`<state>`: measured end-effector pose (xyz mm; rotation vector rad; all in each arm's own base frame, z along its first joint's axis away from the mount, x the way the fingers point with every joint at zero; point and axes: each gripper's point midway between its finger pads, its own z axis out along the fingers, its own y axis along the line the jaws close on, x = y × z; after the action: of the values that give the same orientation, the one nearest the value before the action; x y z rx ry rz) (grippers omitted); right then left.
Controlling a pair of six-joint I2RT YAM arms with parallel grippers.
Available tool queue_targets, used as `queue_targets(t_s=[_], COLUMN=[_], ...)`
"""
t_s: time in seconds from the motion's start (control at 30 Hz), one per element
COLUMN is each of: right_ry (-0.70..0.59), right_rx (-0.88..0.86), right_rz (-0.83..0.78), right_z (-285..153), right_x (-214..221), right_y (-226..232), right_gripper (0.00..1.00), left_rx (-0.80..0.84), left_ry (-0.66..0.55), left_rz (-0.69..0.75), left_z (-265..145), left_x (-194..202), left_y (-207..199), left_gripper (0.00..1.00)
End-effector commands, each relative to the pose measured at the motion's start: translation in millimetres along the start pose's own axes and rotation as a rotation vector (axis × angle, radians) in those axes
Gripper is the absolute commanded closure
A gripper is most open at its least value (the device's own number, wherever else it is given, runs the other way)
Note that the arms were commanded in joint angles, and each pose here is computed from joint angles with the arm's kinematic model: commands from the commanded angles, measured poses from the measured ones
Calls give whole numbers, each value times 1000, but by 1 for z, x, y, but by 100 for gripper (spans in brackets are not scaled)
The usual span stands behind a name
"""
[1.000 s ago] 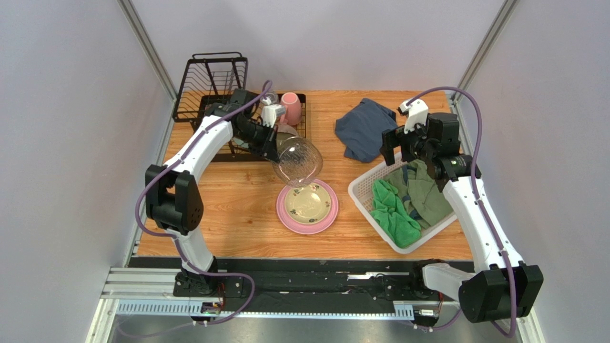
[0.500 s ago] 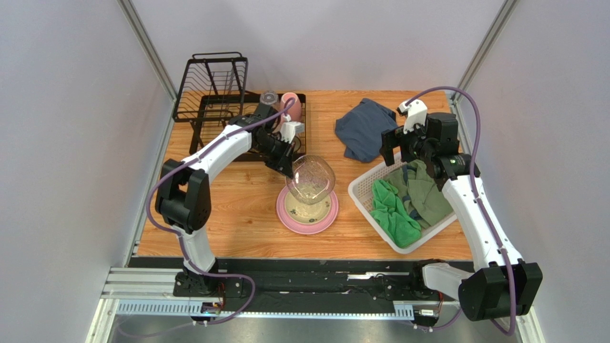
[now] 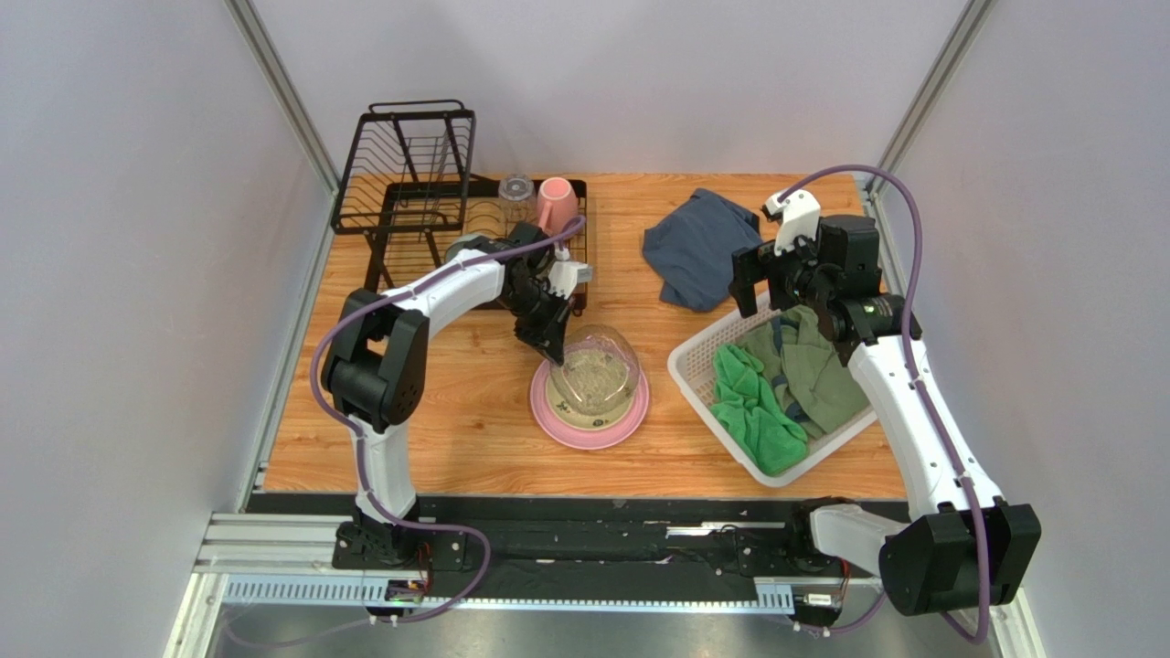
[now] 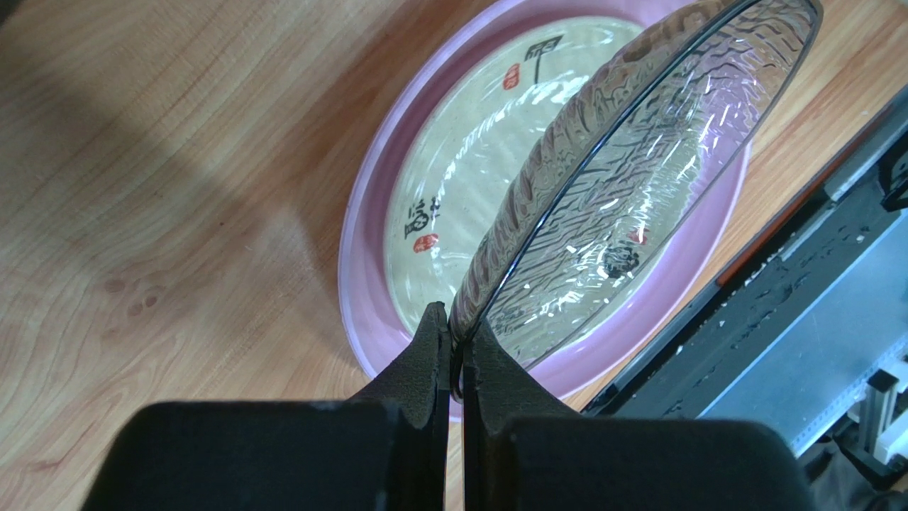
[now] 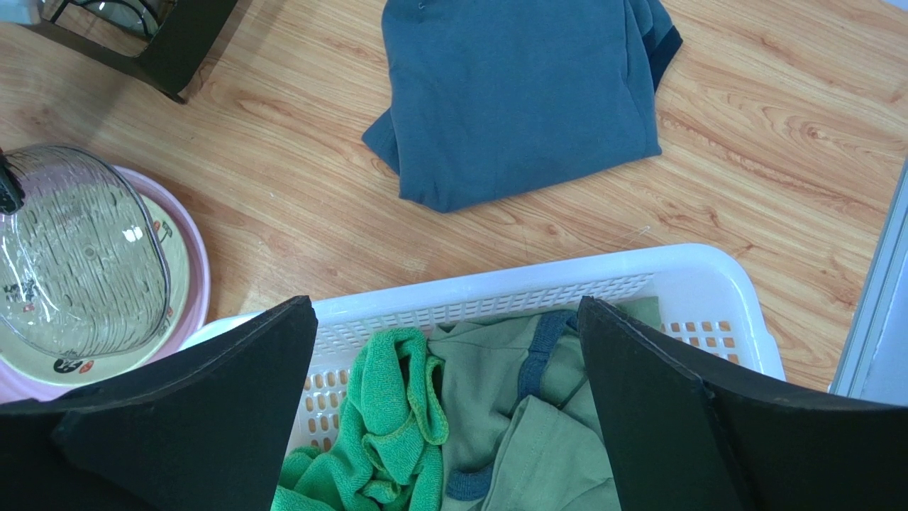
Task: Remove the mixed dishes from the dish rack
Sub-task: Place the plate at the center of the board.
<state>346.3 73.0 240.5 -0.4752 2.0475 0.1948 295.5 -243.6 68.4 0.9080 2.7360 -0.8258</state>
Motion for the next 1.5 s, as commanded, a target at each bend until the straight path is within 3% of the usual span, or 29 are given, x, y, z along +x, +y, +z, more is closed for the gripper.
queue_targets(t_s=[0.0, 0.83, 1.13, 1.47], right_ry=[-61, -60, -63, -60], right_rx=[18, 14, 8, 8], right_rz=[-40, -39, -41, -39], right_z=[-8, -9, -10, -9], right_x=[-24, -24, -25, -24], right_y=[-4, -4, -2, -2], right_gripper=[1, 1, 1, 1], left_rx=[4, -65, -90, -160], left_ry=[19, 52, 52, 50], left_rz=[31, 72, 108, 179], left_z=[8, 10, 7, -1], left_x=[3, 10, 9, 5], left_y=[0, 8, 6, 1], left_gripper=[98, 70, 44, 43])
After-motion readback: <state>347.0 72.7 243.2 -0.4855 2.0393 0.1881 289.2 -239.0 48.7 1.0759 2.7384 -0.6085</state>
